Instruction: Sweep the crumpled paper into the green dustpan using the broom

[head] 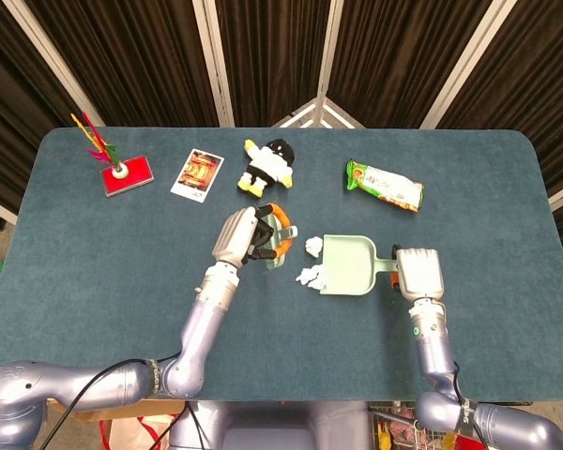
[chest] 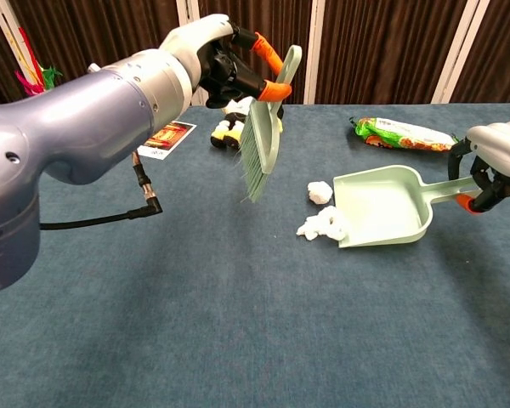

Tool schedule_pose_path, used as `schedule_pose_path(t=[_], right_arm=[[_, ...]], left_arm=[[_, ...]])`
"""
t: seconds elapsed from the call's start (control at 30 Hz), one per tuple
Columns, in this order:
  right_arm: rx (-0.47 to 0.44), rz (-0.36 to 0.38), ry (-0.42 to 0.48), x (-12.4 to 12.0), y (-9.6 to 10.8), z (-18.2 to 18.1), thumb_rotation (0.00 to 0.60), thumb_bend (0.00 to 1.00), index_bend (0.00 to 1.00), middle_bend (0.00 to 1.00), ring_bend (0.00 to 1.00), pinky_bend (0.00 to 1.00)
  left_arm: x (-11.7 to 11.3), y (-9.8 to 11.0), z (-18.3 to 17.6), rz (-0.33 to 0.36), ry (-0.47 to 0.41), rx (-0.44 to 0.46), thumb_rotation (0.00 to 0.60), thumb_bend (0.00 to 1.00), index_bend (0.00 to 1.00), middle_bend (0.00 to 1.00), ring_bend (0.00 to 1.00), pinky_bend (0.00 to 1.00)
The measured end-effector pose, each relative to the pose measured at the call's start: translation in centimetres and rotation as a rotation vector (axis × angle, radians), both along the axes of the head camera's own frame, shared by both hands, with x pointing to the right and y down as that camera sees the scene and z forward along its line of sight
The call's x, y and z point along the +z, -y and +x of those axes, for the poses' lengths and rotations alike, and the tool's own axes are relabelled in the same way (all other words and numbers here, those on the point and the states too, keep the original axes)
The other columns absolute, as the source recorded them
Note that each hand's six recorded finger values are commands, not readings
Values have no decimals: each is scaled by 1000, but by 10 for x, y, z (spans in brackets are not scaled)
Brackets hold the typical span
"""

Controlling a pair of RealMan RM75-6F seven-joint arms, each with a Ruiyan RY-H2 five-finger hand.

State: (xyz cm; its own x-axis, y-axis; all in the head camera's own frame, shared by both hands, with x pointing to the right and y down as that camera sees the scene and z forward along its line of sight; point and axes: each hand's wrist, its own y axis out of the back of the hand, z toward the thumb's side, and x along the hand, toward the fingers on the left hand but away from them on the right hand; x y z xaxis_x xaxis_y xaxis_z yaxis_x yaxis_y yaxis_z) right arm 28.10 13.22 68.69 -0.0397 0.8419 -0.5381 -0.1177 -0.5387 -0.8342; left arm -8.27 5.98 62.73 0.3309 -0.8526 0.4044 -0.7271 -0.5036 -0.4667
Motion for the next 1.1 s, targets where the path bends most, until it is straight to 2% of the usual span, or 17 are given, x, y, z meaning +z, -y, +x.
schedule_pose_path(t=[0.23, 0.8, 1.1], right_arm=[[5, -5, 11, 3, 0, -1, 600, 496, 566, 807, 806, 723], [-72, -34, 118, 3, -22, -38, 600, 496, 565, 807, 806, 723], [-87, -35, 130, 0, -28, -41, 600, 497, 565, 807, 806, 723]], left_arm=[[3, 0, 2, -2, 8, 6, 600, 592, 757, 1000, 909, 923], [10, -6, 1, -8, 33, 16, 600, 593, 757, 1000, 910, 923], [20, -3, -5, -14, 74, 7, 600, 593, 756, 1000, 908, 923]])
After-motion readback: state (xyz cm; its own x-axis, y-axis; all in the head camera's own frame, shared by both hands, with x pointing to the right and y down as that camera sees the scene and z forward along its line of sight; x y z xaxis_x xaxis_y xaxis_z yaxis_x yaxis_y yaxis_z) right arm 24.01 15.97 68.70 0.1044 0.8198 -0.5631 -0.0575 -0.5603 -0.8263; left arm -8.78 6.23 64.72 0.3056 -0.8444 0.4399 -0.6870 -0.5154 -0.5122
